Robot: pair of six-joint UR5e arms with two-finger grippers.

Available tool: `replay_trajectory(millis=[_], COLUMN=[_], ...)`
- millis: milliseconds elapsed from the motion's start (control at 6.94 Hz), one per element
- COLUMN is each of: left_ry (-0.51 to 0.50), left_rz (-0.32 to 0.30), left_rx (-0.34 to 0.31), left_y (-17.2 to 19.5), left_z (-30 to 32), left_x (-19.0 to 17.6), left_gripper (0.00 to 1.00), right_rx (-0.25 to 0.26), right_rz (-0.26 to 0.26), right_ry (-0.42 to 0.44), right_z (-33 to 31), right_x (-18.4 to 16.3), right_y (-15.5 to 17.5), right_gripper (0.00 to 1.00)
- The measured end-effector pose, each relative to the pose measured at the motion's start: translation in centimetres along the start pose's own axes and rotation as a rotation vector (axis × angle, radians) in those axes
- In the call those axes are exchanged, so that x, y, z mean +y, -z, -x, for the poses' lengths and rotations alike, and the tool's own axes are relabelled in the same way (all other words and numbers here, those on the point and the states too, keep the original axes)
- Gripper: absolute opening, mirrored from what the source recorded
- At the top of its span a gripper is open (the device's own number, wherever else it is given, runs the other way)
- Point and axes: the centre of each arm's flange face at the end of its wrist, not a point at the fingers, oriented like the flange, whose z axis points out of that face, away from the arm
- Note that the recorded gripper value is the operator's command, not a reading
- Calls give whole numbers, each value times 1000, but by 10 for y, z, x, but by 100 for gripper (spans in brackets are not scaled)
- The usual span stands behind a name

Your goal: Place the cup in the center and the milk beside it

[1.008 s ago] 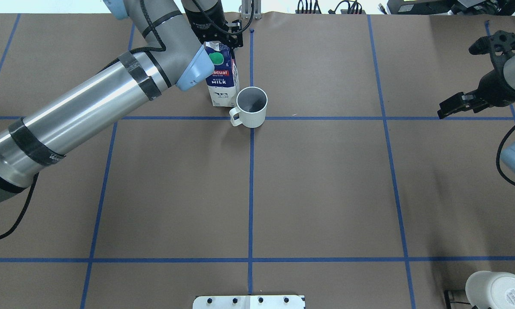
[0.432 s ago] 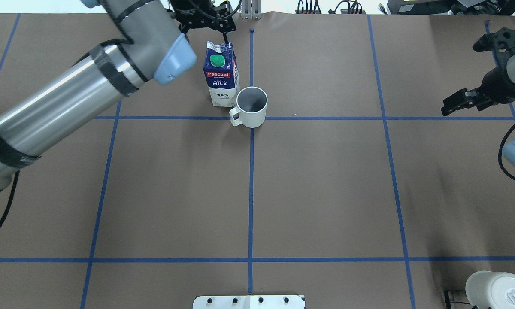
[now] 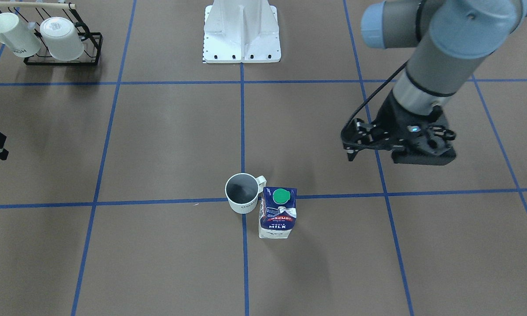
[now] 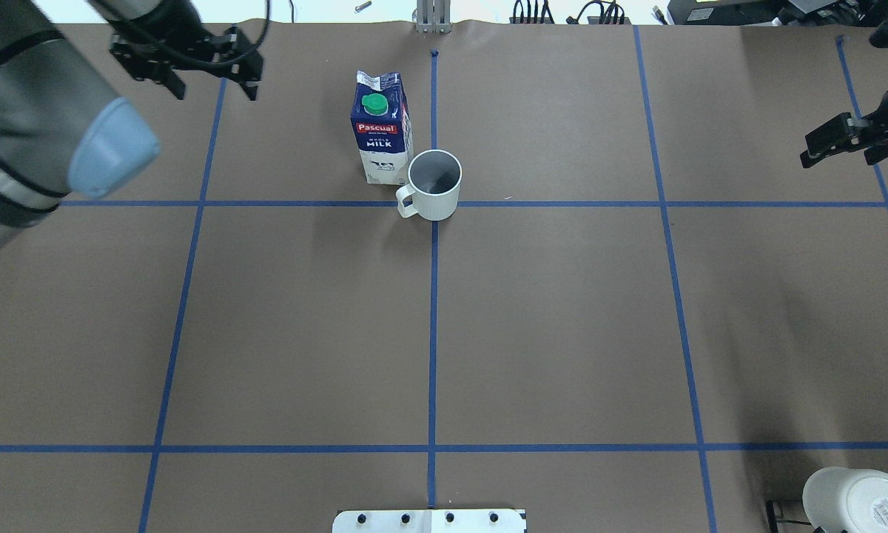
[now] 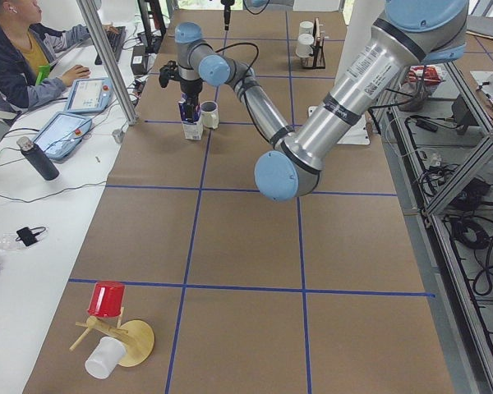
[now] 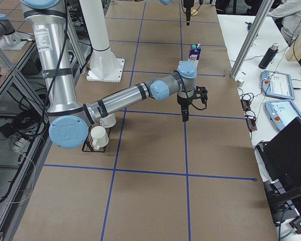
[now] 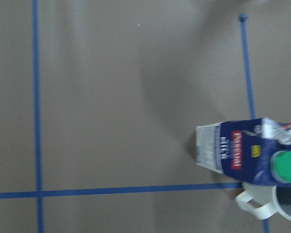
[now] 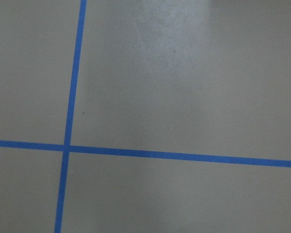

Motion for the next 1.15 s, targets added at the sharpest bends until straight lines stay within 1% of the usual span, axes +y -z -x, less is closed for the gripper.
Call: replay_trajectory(millis=[144, 432, 576, 720, 864, 1008, 1153], left_ry=[-77, -223, -248, -242, -222, -189, -138], left_rz=[-4, 37, 58, 75, 91, 103, 106], left_rx=[-42, -127, -151, -152, -129, -101, -89], left_y=[8, 12, 15, 15, 14, 13, 13], left_z=[72, 206, 253, 279, 292, 300, 304], left_x=[20, 63, 80, 92, 100, 103, 104], left_gripper=[99, 99, 99, 99, 99, 99, 99], right_rx=[-25, -60, -65, -59, -49, -37, -25], right_rz=[5, -18, -23, -12, 6, 17, 27], right_ry=[-14, -51, -48, -31, -8, 15, 50], right_z=[-23, -60, -74, -84, -93, -100, -105], right_x=[-6, -9, -9, -8, -5, -2, 2], right_y=[9, 35, 44, 49, 52, 52, 52], right_gripper=[100, 100, 100, 100, 100, 100, 100])
